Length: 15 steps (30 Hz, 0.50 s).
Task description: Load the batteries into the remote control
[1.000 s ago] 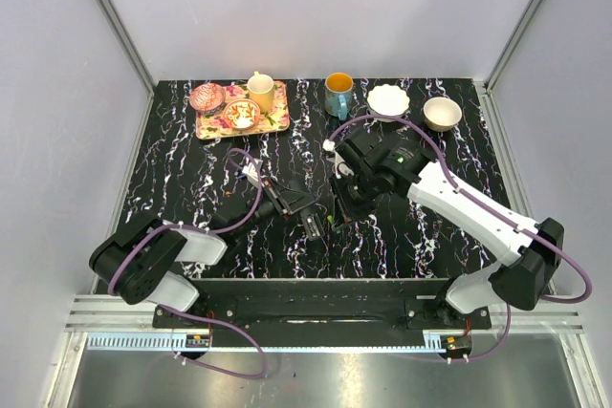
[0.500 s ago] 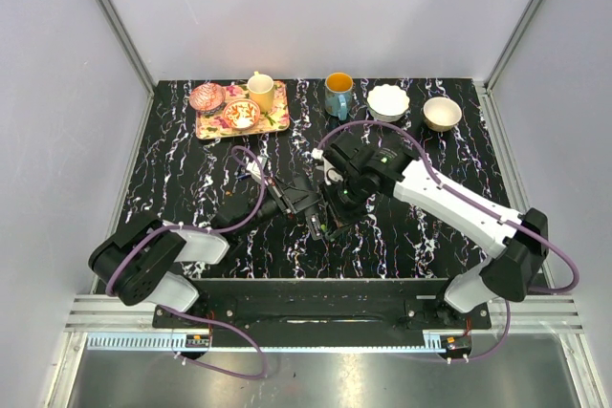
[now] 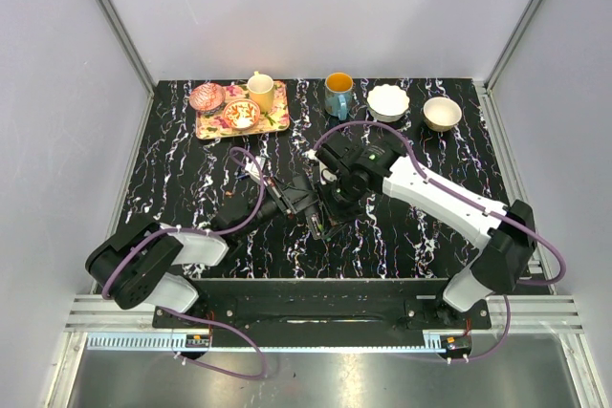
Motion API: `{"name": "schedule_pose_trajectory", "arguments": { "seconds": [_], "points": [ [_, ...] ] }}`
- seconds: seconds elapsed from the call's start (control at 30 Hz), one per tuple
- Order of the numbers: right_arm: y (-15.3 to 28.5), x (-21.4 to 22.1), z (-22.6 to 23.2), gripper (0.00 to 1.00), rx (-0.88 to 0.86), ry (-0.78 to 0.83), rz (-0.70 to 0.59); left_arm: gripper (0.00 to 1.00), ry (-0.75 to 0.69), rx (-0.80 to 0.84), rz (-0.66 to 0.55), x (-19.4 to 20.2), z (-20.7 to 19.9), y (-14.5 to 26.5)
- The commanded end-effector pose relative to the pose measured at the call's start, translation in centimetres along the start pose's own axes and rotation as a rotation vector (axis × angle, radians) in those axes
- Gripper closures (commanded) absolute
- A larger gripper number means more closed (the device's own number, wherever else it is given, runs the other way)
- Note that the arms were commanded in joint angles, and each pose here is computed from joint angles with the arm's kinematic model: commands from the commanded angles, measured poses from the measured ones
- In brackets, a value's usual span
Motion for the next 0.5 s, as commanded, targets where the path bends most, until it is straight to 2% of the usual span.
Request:
{"name": "schedule_pose_trajectory", "arguments": {
  "seconds": [0.0,0.47],
  "points": [
    [0.2,-1.1,0.6,1.0,0.009,0.007,-0.041,1.0,-0.032,0.12,-0.046,-0.4,-2.7,0.3],
    [-0.4,-2.6,0.3,1.0,0.061,0.006,-0.066,1.0,-0.005,0.132,-0.037,0.1,-2.6,1.0]
  ]
}}
Point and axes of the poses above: each gripper's point midway between its finger pads, its own y axis back along the fingers, its own z axis along the line the jaws close on, x = y × z, the point moved 5 cm from there along y, back along the fingers, and after that the axes turned 4 degrees about y, right-handed, at the moved point
